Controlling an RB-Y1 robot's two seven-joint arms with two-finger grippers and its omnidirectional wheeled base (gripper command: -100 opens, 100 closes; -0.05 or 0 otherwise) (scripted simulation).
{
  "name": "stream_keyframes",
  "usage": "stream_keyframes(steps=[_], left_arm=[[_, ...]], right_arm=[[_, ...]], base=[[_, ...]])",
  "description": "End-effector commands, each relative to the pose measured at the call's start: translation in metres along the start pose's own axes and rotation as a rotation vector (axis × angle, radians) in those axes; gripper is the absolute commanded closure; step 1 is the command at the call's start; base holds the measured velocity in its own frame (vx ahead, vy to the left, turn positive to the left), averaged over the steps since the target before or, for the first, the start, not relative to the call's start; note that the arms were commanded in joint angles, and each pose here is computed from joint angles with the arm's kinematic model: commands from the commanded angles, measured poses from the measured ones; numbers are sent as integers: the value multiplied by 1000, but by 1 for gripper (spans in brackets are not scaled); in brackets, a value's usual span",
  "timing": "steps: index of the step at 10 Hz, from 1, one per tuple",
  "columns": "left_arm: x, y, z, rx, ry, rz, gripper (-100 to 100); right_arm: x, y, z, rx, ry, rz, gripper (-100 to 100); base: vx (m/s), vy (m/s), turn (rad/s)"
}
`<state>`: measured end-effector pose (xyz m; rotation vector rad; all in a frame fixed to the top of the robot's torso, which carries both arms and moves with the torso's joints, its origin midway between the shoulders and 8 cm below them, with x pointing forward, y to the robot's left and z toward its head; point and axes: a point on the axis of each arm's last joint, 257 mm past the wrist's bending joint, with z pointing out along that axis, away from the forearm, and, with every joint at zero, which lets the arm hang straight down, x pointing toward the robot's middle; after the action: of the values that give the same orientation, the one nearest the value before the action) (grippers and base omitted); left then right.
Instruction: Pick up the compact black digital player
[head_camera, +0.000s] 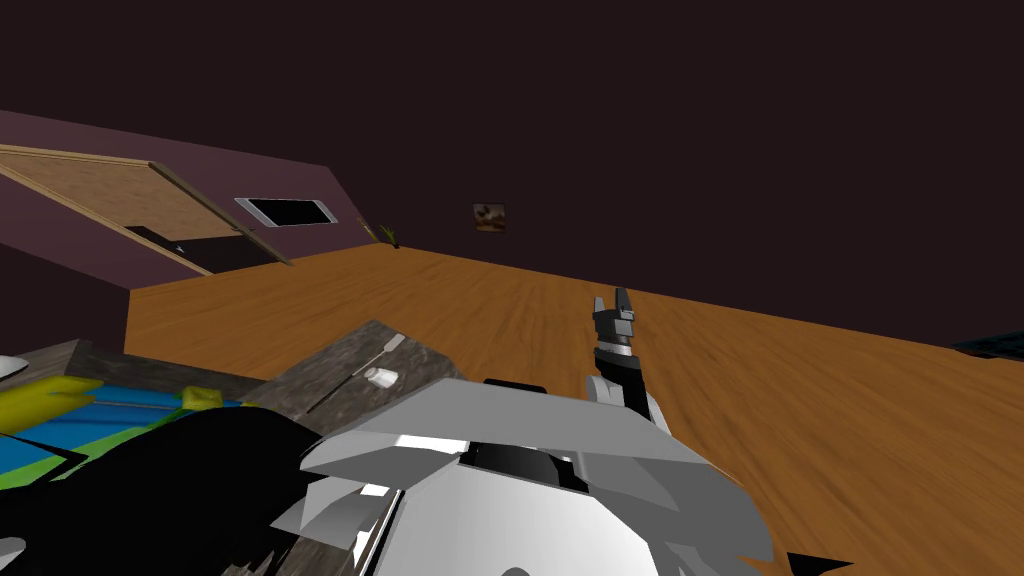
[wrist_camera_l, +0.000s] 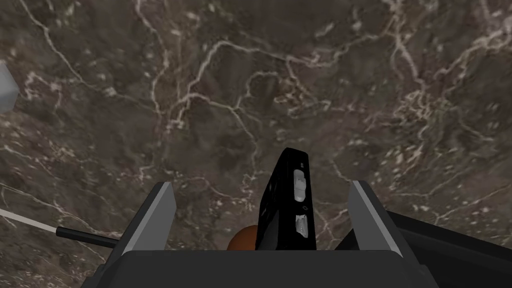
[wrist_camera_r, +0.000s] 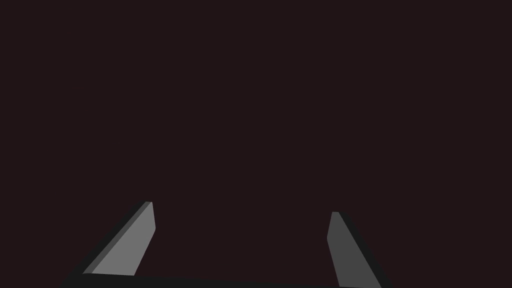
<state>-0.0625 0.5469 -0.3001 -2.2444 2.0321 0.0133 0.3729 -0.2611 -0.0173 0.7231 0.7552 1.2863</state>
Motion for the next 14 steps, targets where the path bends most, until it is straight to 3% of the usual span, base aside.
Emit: stream_keyframes(steps=[1, 2, 4, 5, 8, 9, 11, 12, 14], left_arm=[[-14, -1, 0, 3, -22, 14, -100], [-9, 10, 8, 20, 4, -15, -100], [-34, 9, 6, 20, -33, 17, -100], [-26, 21, 13, 34, 1, -14, -100], [-52, 21, 11, 32, -38, 20, -100], [-44, 36, 17, 44, -6, -12, -100], [-66, 37, 15, 38, -37, 20, -100], [-56, 51, 19, 44, 2, -13, -100], [-76, 54, 17, 37, -28, 19, -100]], right_arm=[[0, 0, 0, 0, 0, 0, 0], [0, 0, 0, 0, 0, 0, 0], [0, 0, 0, 0, 0, 0, 0], [0, 0, 0, 0, 0, 0, 0], [0, 0, 0, 0, 0, 0, 0], [0, 0, 0, 0, 0, 0, 0], [0, 0, 0, 0, 0, 0, 0], [0, 0, 0, 0, 0, 0, 0], [0, 0, 0, 0, 0, 0, 0]], base=[[1, -6, -3], [47, -38, -15], [50, -43, 5], [83, -52, -16], [38, -24, 2], [56, -54, -18], [50, -37, 8], [87, -43, -21], [53, -36, 6]])
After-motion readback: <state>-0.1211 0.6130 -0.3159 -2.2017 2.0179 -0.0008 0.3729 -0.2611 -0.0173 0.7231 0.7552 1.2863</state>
